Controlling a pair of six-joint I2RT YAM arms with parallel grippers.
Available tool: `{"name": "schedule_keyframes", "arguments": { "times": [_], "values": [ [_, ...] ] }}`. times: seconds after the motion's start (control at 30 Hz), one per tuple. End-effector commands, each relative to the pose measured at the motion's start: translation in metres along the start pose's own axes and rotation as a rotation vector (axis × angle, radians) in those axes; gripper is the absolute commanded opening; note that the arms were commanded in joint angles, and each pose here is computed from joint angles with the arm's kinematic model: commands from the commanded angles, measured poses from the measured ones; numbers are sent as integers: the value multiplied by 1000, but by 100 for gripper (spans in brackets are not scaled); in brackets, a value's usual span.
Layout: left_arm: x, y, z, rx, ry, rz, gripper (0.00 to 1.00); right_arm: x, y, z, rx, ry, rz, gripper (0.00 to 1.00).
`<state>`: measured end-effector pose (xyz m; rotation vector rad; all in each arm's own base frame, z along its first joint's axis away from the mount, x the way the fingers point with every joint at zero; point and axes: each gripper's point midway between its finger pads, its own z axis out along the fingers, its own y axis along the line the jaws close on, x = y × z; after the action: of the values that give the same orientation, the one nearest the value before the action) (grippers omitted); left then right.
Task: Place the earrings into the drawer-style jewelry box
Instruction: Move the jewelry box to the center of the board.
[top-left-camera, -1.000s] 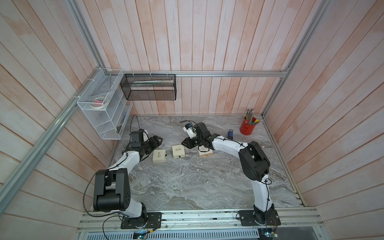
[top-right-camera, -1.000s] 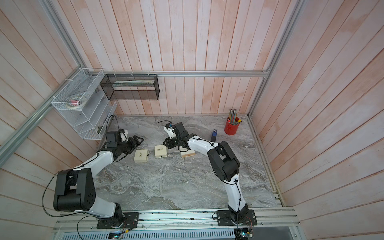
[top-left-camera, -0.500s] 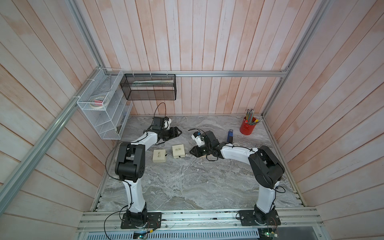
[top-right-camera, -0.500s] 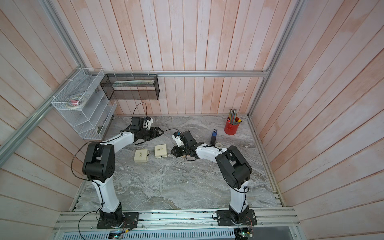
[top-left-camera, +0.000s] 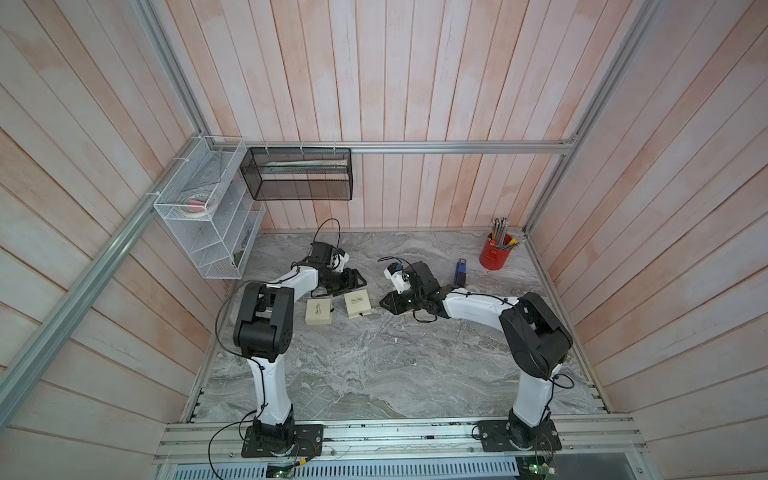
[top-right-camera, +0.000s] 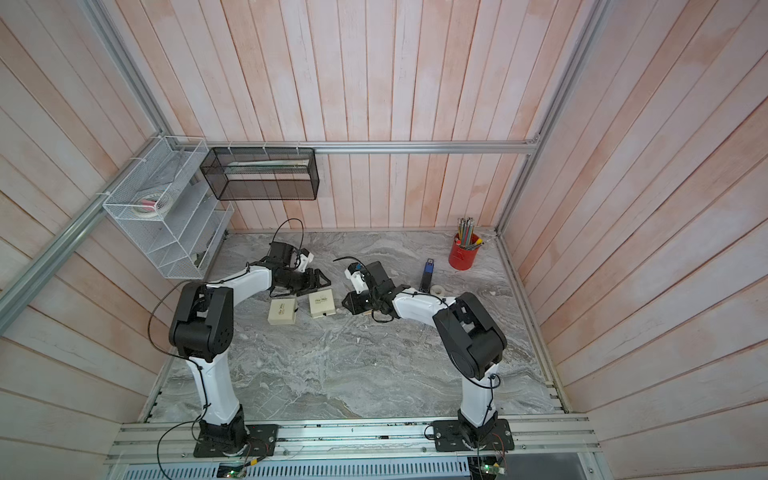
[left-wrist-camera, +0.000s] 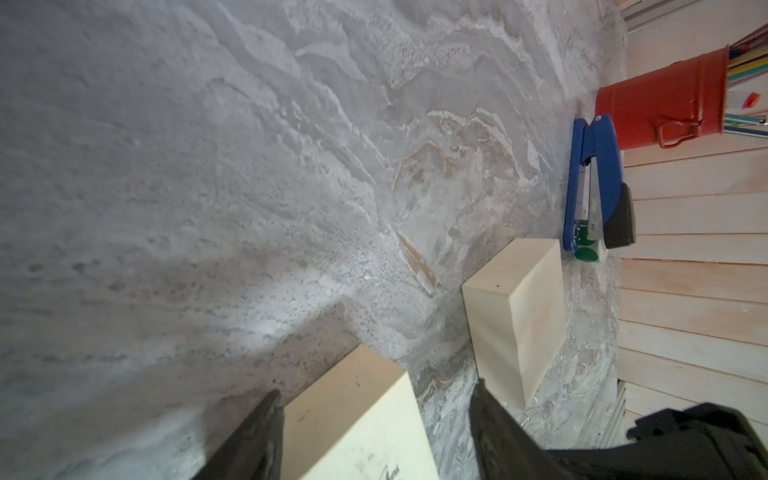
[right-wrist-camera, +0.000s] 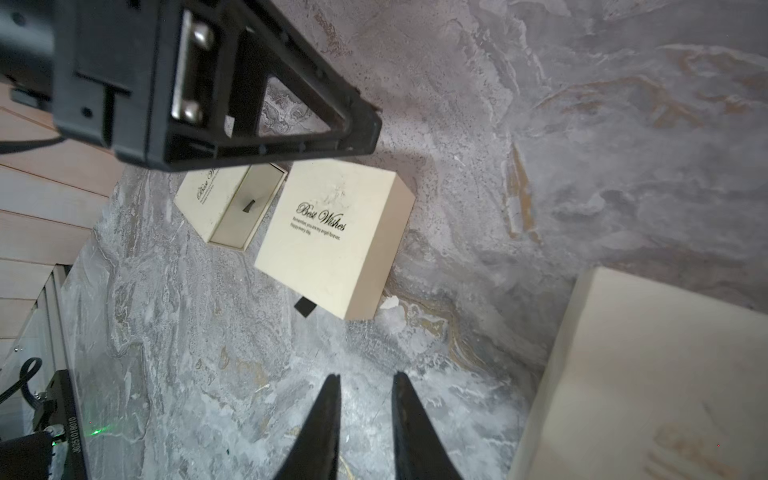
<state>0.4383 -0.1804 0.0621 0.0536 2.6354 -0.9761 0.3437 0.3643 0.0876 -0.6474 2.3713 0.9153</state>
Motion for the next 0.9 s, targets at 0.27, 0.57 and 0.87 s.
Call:
{"name": "schedule_keyframes", "arguments": {
  "times": [0.27, 0.57, 0.87],
  "values": [
    [42, -22, -12, 41, 41, 24, 60, 29, 10, -4, -52, 53, -60, 32],
    [63, -16, -10, 27, 54, 11, 54, 42, 11, 9, -50, 94, -118, 38],
    [70, -11, -7, 17, 69, 14, 48, 56, 15, 14, -92, 151, -135, 39]
  ]
}}
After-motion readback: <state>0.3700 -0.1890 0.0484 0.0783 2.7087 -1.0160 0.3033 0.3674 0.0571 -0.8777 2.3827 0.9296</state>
